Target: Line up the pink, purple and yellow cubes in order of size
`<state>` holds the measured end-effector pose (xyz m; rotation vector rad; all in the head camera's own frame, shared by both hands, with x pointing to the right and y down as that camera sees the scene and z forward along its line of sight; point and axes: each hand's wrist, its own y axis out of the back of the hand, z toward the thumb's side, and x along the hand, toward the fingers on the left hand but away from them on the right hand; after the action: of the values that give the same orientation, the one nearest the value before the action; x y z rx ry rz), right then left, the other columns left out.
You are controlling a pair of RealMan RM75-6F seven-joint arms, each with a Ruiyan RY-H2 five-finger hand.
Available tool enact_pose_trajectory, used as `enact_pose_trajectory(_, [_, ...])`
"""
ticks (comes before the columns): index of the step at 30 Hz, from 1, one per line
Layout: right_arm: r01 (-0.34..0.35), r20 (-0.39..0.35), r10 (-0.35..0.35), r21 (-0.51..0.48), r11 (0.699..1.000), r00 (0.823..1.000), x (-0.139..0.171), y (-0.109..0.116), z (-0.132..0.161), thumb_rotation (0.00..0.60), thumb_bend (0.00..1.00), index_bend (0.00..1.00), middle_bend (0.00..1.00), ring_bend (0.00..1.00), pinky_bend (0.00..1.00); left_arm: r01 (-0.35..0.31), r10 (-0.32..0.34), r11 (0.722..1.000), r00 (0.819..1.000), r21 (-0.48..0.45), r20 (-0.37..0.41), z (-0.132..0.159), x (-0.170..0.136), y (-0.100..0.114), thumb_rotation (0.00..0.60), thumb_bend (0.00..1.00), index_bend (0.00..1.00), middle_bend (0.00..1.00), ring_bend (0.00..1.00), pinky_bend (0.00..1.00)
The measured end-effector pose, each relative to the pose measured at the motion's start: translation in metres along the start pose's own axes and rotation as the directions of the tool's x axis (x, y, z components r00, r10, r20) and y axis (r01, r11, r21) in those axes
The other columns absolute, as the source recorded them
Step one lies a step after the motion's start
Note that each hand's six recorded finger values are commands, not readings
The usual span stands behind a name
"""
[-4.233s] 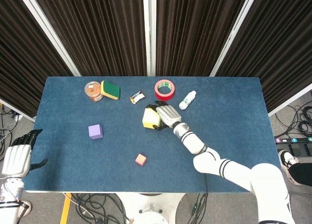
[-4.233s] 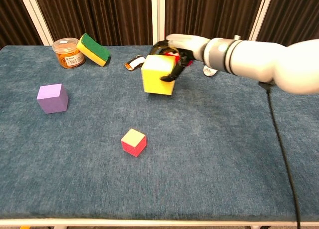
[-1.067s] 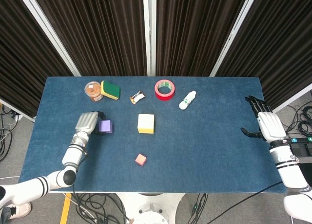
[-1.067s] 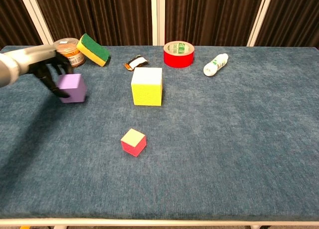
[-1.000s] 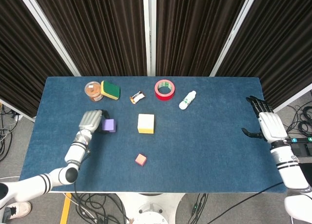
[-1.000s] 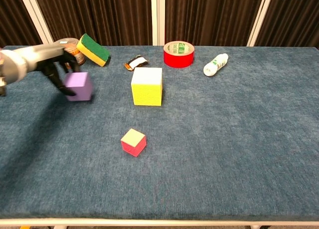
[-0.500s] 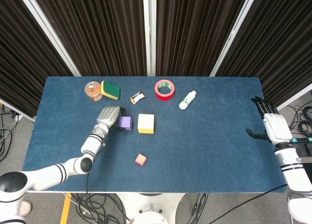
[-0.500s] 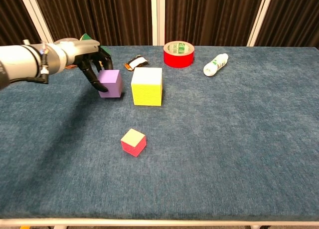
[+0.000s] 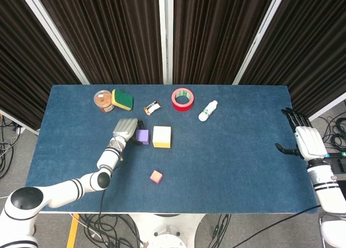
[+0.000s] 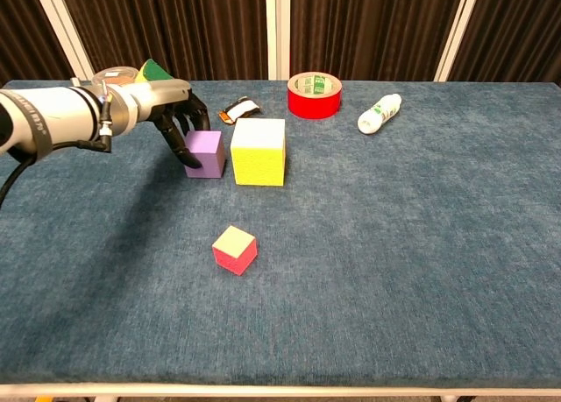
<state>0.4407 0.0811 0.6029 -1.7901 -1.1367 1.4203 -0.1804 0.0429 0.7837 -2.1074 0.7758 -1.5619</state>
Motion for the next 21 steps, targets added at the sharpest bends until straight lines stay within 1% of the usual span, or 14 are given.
enact_pose_trajectory(4, [-0.001,0.004,0.001,0.002,1.000,1.000,0.000,0.000,-0.002,0.600,0.13,0.00,0.02,0.00,0.00,0.006,-0.006,1.000,1.000,-0.010,0.000,0.003,0.002,-0.001,0.600,0.22,0.55,0.47,0.36,0.41])
enact_pose_trajectory(8, [0.002,0.007,-0.002,0.003,1.000,1.000,0.000,0.000,-0.003,0.600,0.13,0.00,0.02,0.00,0.00,0.004,-0.004,1.000,1.000,0.002,-0.004,0.006,0.003,-0.002,0.600,0.22,0.55,0.47,0.36,0.41])
enact_pose_trajectory(11, [0.001,0.010,-0.001,0.002,1.000,1.000,0.000,0.000,-0.004,0.600,0.13,0.00,0.02,0.00,0.00,0.012,-0.013,1.000,1.000,-0.023,-0.003,0.010,0.003,-0.004,0.600,0.22,0.55,0.46,0.36,0.41])
enact_pose_trajectory(14, [0.000,0.012,0.000,0.001,1.000,1.000,0.001,0.000,-0.005,0.600,0.13,0.00,0.02,0.00,0.00,0.008,-0.008,1.000,1.000,-0.016,0.001,0.014,0.004,-0.003,0.600,0.22,0.55,0.46,0.36,0.41])
enact_pose_trajectory(21, [0.002,0.019,-0.003,0.001,1.000,1.000,0.002,0.001,-0.009,0.600,0.13,0.00,0.02,0.00,0.00,0.026,-0.026,0.999,1.000,-0.032,0.007,0.022,0.004,-0.005,0.600,0.22,0.55,0.45,0.36,0.41])
